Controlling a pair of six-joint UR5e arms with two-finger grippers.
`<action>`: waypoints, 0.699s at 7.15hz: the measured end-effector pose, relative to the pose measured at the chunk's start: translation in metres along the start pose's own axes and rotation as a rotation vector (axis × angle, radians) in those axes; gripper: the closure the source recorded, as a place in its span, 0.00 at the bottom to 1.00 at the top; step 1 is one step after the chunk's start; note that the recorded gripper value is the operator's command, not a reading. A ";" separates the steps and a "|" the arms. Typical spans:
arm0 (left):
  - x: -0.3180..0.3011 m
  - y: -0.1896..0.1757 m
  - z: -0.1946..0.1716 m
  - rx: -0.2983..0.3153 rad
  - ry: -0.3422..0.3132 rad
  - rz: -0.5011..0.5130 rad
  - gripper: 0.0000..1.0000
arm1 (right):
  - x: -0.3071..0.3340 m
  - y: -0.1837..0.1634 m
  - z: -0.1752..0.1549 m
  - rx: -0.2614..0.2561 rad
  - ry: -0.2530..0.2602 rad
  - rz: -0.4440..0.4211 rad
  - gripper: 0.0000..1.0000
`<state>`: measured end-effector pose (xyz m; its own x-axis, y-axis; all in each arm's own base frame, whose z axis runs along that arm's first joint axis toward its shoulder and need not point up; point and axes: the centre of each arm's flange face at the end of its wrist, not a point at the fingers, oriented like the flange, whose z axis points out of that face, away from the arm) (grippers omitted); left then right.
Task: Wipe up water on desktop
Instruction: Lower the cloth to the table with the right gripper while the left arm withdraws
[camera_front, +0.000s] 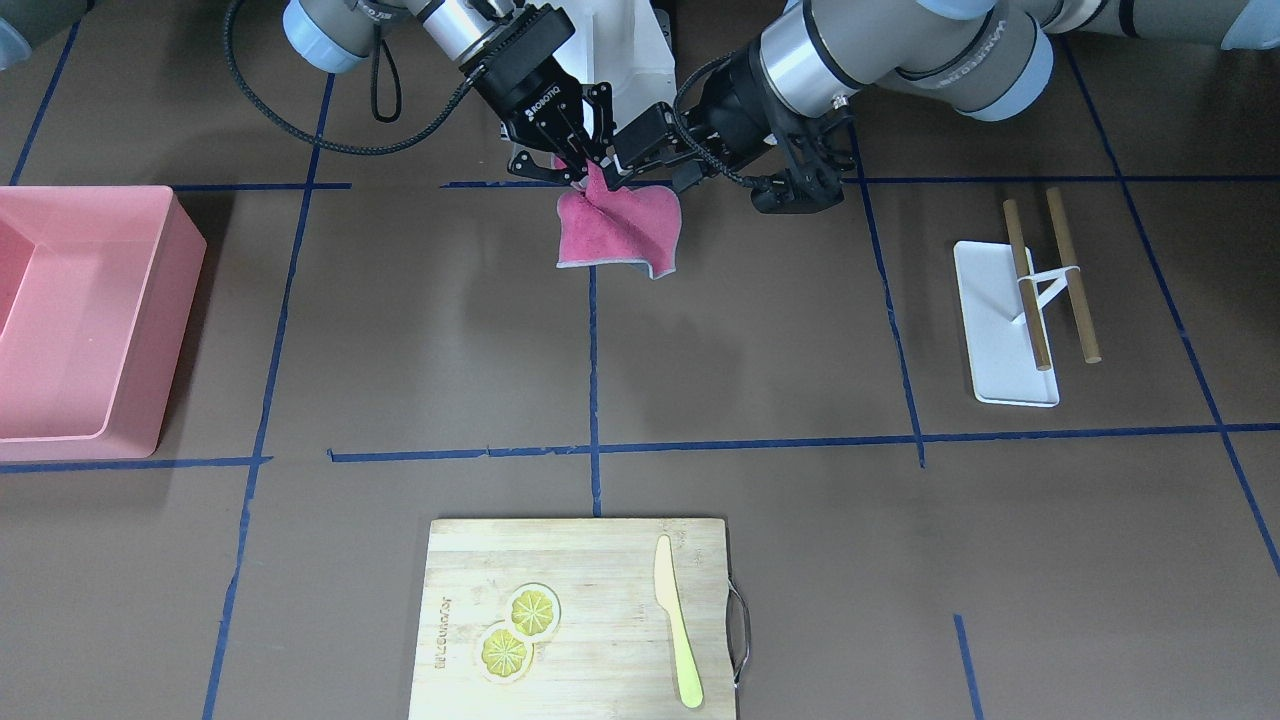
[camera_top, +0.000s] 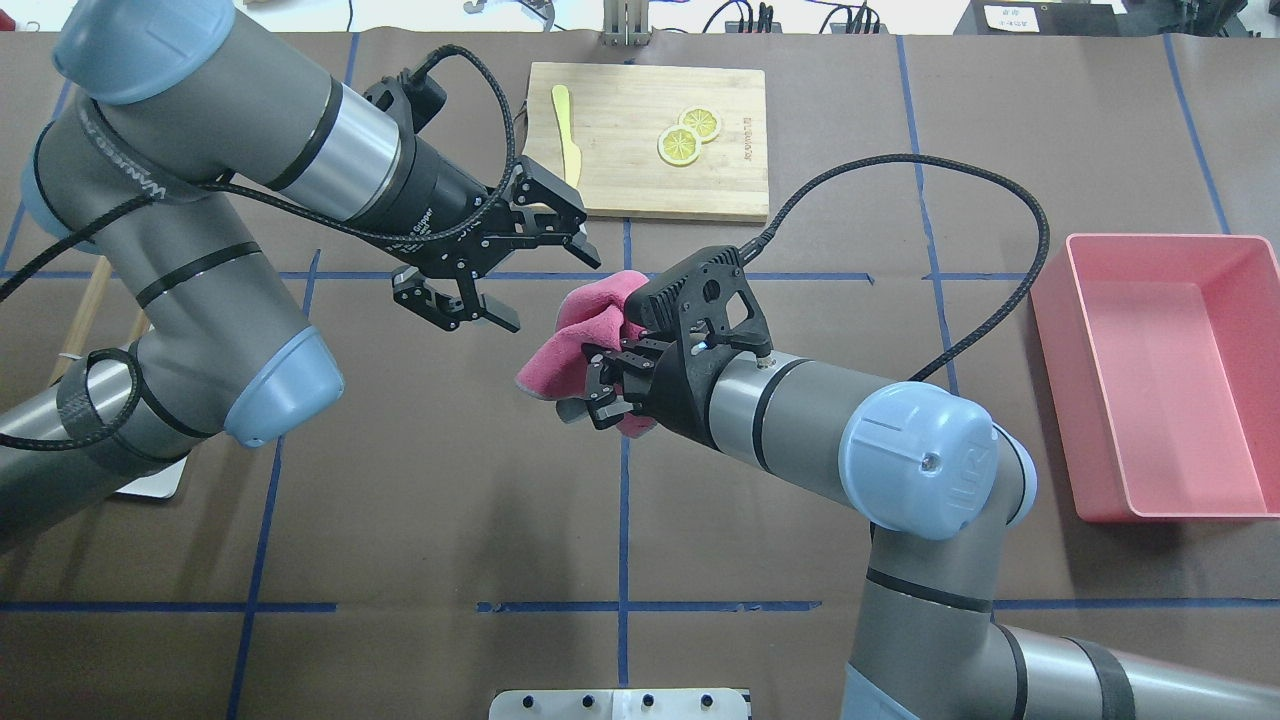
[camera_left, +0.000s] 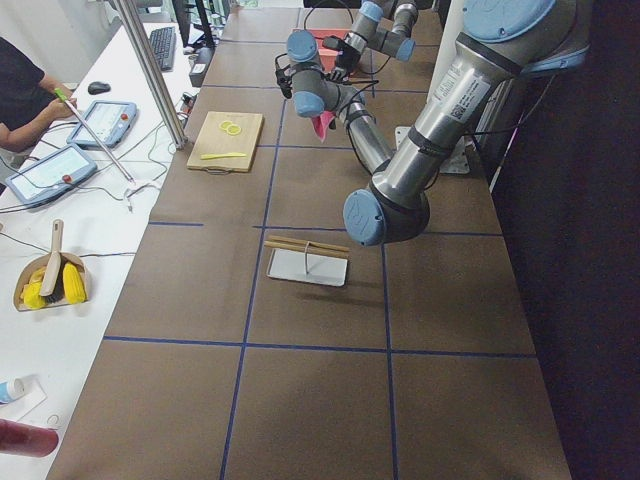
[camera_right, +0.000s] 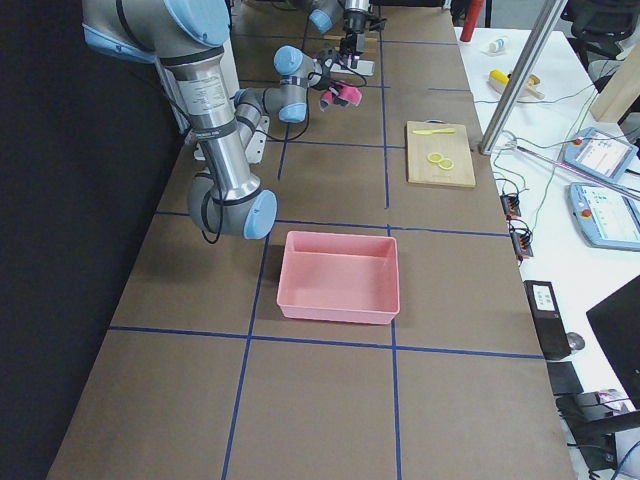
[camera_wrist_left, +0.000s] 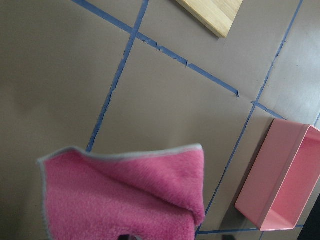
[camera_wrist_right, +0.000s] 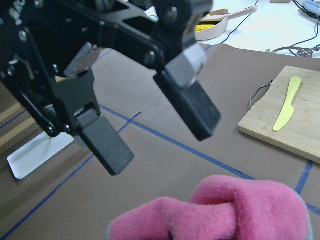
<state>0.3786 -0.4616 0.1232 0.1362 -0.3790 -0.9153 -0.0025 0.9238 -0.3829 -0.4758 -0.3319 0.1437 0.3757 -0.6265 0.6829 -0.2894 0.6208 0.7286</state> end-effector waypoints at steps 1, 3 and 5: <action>0.000 -0.004 -0.005 0.008 0.001 -0.004 0.00 | 0.001 -0.001 -0.001 0.001 0.000 0.000 1.00; -0.001 -0.019 -0.028 0.011 -0.001 -0.023 0.00 | 0.001 -0.004 -0.008 -0.005 0.008 -0.001 1.00; -0.027 -0.070 -0.090 0.069 -0.017 -0.058 0.00 | -0.009 -0.016 -0.039 -0.145 0.116 -0.024 1.00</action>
<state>0.2864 -0.5211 0.1638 0.1509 -0.4314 -0.8894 0.0744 0.9021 -0.4250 -0.4406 -0.3180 0.1235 0.4825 -0.5885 0.6487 -0.1526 0.6728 0.7239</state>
